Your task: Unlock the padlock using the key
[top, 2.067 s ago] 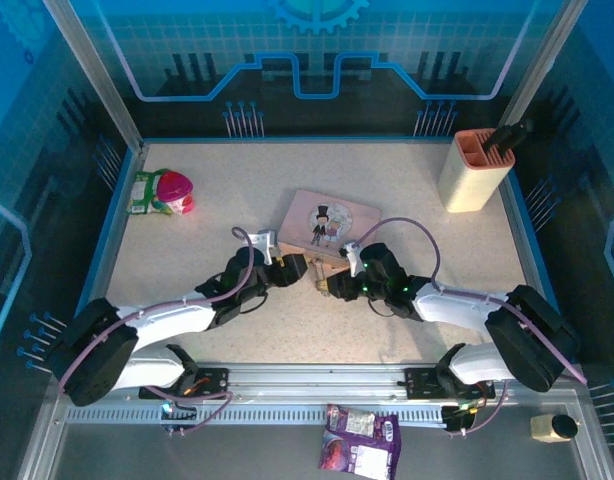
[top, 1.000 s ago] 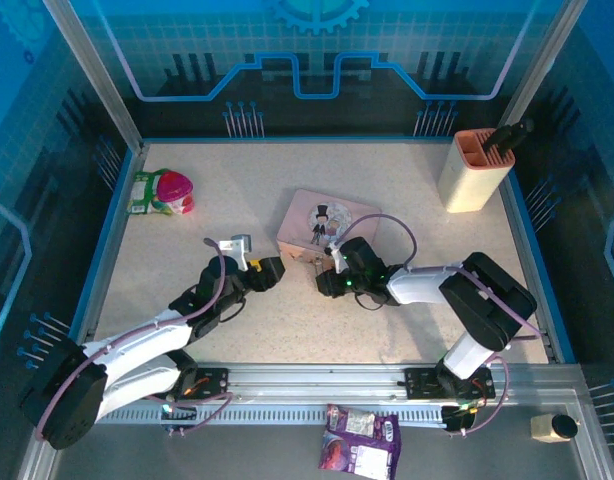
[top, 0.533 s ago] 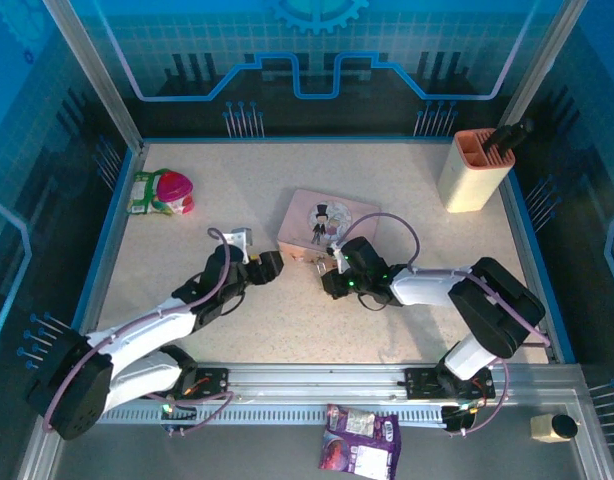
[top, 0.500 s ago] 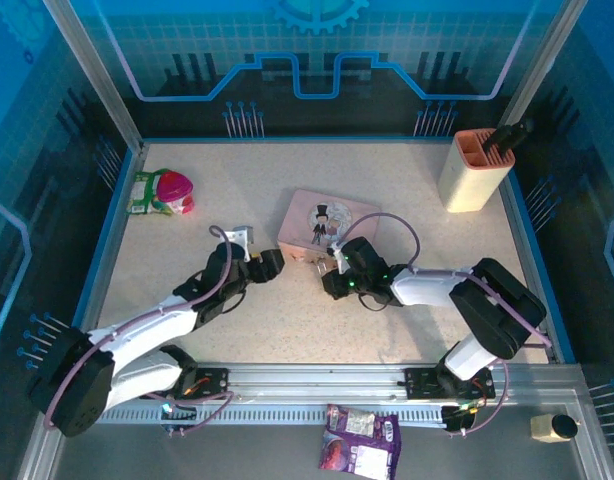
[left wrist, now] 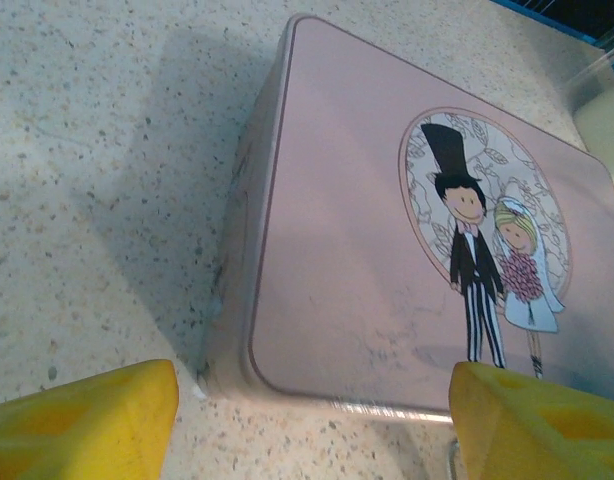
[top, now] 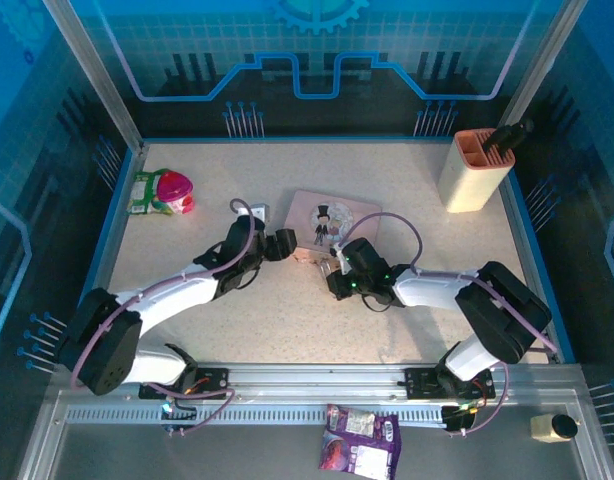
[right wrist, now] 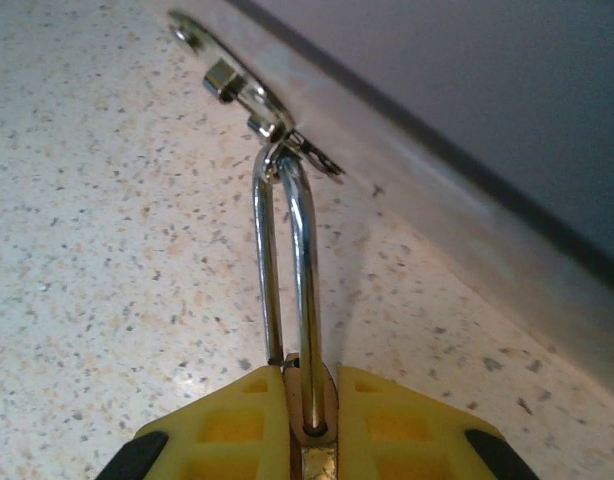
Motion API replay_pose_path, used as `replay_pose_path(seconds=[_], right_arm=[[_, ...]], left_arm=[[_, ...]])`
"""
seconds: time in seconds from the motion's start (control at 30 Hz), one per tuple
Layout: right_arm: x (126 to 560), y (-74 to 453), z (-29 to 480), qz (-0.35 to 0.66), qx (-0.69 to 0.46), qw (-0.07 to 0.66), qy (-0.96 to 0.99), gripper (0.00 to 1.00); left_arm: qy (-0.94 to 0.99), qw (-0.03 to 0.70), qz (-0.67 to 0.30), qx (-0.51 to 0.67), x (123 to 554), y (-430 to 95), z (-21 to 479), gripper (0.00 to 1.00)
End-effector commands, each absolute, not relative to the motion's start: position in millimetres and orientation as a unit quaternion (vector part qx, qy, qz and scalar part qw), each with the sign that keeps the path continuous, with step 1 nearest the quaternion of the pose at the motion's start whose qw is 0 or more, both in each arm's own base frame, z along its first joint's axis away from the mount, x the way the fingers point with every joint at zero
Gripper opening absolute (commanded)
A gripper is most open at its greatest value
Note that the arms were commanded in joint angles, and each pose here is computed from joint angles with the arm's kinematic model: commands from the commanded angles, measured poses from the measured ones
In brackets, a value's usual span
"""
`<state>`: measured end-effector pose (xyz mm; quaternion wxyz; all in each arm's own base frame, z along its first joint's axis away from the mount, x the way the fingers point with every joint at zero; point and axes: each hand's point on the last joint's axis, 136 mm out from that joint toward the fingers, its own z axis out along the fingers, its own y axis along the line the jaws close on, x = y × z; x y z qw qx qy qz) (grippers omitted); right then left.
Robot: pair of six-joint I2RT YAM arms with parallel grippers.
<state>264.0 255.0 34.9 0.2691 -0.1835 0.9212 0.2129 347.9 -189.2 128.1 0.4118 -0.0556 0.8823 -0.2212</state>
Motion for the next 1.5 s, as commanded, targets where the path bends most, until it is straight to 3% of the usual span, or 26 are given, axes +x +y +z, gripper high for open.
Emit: replay_pose_path(seconds=[0.0, 0.53, 0.83, 1.3, 1.47], right_arm=[[269, 236, 39, 0.170, -0.164, 0.290, 0.927, 0.12], [279, 214, 48, 0.140, -0.121, 0.316, 0.931, 0.10], [293, 187, 51, 0.124, -0.081, 0.314, 0.938, 0.09], [322, 151, 65, 0.025, -0.109, 0.365, 0.924, 0.03], [333, 154, 71, 0.040, -0.097, 0.401, 0.910, 0.01]], left_arm=[[0.890, 0.413, -0.186, -0.053, 363, -182, 128, 0.73], [0.895, 0.386, -0.216, -0.049, 386, -223, 102, 0.67], [0.906, 0.371, -0.202, -0.004, 377, -254, 83, 0.65], [0.911, 0.371, -0.182, 0.010, 359, -262, 66, 0.62], [0.911, 0.370, -0.181, 0.017, 351, -269, 64, 0.62]])
